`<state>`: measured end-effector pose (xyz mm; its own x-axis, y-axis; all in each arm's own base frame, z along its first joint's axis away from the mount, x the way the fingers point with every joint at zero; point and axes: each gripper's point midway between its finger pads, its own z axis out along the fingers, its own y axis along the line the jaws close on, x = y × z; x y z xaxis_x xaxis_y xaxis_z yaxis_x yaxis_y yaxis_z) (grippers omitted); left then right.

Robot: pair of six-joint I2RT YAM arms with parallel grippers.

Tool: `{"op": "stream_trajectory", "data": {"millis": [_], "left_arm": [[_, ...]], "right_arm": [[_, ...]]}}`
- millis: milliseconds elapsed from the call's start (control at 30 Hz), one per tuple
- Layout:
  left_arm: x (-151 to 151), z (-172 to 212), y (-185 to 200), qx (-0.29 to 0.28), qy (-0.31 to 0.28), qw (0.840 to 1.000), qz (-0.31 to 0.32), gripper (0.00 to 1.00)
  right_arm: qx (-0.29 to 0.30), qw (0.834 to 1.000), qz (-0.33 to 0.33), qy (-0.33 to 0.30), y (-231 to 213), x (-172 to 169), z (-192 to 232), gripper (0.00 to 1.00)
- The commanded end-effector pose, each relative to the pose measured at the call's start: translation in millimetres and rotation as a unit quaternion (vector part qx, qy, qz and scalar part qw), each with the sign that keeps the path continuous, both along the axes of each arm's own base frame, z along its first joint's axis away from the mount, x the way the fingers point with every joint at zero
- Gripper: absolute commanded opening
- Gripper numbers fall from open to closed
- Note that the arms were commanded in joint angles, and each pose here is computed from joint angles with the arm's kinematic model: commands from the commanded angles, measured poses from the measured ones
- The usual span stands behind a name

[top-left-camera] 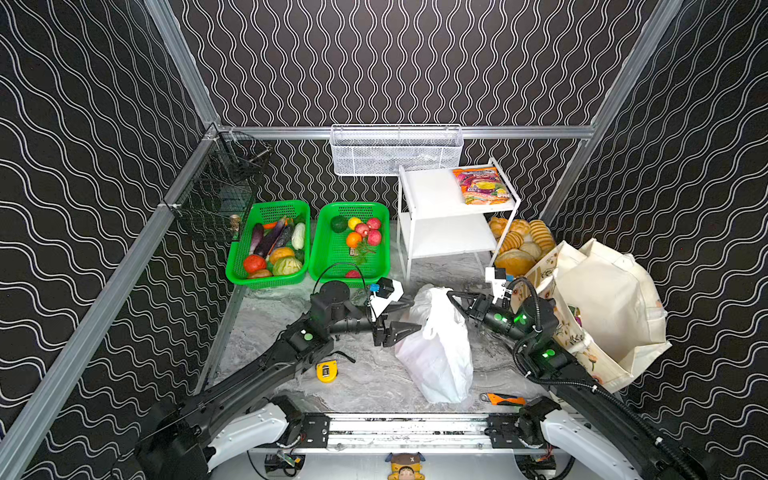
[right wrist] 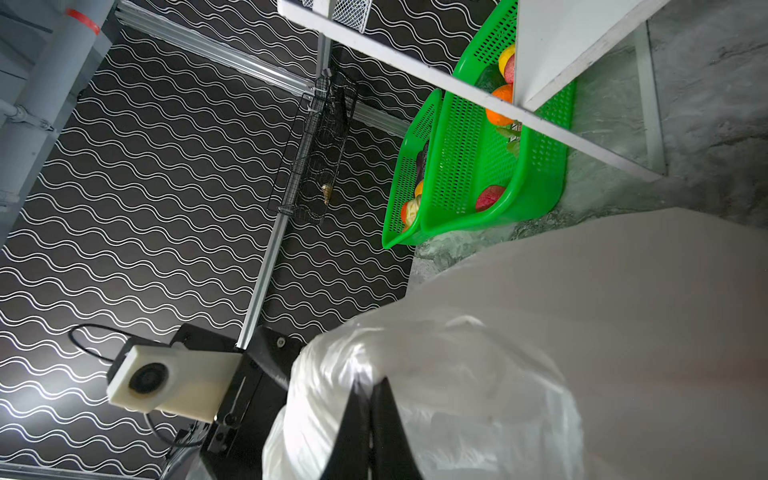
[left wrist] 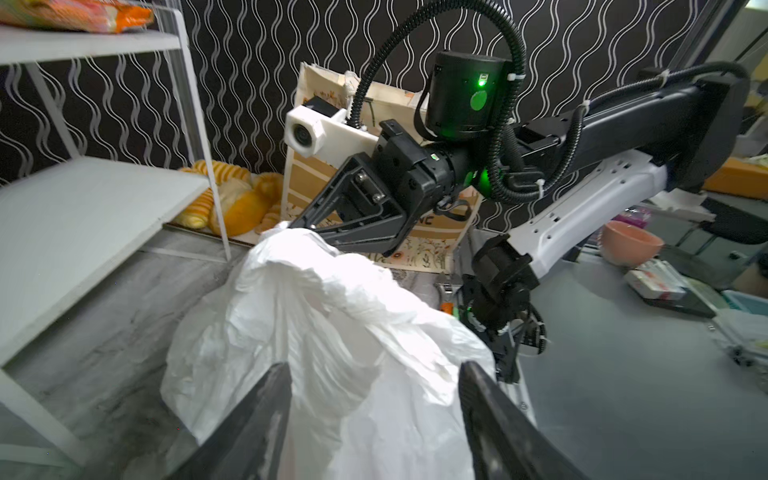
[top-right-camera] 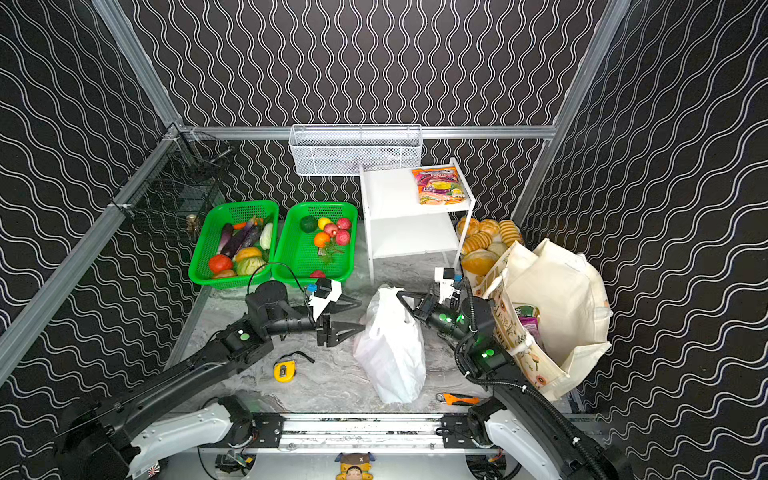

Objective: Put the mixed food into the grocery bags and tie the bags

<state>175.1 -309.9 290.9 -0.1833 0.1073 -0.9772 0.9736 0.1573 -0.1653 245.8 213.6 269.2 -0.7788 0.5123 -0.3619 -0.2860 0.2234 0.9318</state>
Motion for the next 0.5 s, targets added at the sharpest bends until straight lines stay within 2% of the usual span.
{"op": "stream_trajectory", "data": {"millis": [0, 167, 333, 367, 467], "left_arm": [[-20, -17, -3, 0.04, 0.093, 0.995, -0.018, 0.69], [-11, -22, -16, 0.066, 0.085, 0.994, -0.005, 0.64], [-15, -27, -33, 0.082, 0.094, 0.991, -0.039, 0.53], [-15, -28, -34, 0.086, 0.094, 0.991, -0.043, 0.48], [-9, -39, -31, 0.117, 0.083, 0.989, -0.024, 0.14]], "right_arm": [[0.016, 1.0, -0.007, -0.023, -1, 3, 14, 0.0], [0.017, 1.0, -0.002, -0.023, 0, 1, 15, 0.0], [0.012, 1.0, 0.001, -0.027, 0, -1, 17, 0.0], [0.011, 1.0, 0.001, -0.026, 0, -1, 17, 0.0], [0.011, 1.0, -0.001, -0.028, -1, -2, 17, 0.0]]}}
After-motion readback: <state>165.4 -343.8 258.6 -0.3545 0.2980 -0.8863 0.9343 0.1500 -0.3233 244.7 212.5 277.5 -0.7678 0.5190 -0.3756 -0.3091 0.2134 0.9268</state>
